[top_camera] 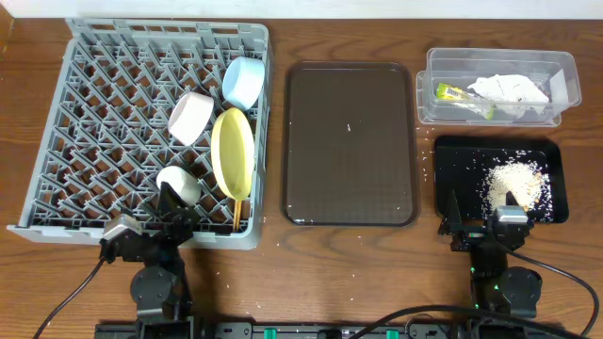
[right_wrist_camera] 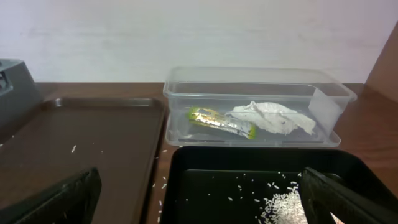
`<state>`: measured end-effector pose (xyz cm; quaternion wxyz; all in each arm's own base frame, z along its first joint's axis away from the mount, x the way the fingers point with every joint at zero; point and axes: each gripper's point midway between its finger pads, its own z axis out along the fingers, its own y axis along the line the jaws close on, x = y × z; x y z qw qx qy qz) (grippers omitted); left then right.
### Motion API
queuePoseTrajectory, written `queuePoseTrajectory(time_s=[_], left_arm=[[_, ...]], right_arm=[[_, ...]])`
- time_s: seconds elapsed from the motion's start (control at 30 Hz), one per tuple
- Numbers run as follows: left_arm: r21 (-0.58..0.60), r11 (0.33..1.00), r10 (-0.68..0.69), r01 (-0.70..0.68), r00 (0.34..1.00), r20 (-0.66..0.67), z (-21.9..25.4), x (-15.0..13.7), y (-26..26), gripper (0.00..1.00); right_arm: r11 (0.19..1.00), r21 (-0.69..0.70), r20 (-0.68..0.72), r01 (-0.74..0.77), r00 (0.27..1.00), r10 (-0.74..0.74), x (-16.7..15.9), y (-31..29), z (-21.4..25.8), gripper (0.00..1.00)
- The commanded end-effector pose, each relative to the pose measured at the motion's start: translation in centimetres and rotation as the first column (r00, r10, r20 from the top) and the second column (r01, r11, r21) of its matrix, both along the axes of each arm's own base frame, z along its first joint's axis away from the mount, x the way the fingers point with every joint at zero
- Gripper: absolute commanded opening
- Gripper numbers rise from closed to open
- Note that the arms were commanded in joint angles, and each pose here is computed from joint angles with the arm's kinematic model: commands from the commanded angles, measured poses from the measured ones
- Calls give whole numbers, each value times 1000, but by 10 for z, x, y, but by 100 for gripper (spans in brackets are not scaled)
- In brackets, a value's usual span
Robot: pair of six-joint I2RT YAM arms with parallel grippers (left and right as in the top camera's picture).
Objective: Sort waste into correct bins and load items into the dishwasher
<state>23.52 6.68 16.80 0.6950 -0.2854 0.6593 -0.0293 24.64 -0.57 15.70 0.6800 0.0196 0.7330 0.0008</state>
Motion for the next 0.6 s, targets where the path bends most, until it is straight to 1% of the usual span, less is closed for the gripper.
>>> queuePoseTrajectory(time_s=[0.0, 0.07, 0.13, 0.27, 0.33, 0.43, 0.47, 0.57], left_arm=[[33, 999, -43, 43, 999, 2, 2, 2, -7, 98], [34, 997, -71, 71, 997, 9, 4, 4, -12, 98], [69, 987, -145, 144, 989, 10, 7, 7, -24, 98], [136, 948, -289, 288, 957, -14, 7, 11, -49, 98], [151, 925, -344, 348, 937, -54, 0, 11, -59, 98], [112, 920, -358, 376, 921, -152, -26, 9, -62, 98], [107, 920, -357, 376, 919, -165, -30, 9, -62, 98], [142, 915, -353, 378, 919, -176, -29, 9, -61, 98]], right_arm=[[1000, -18, 0, -17, 1000, 17, 0, 4, 0, 99], [1000, -18, 0, -17, 1000, 17, 0, 4, 0, 99], [1000, -18, 0, -17, 1000, 17, 0, 4, 0, 99], [1000, -18, 0, -17, 1000, 17, 0, 4, 0, 99], [1000, -18, 0, -17, 1000, 17, 0, 4, 0, 99], [1000, -18, 0, -17, 1000, 17, 0, 4, 0, 99], [1000, -18, 0, -17, 1000, 17, 0, 4, 0, 99], [1000, -18, 1, -17, 1000, 17, 0, 4, 0, 99]])
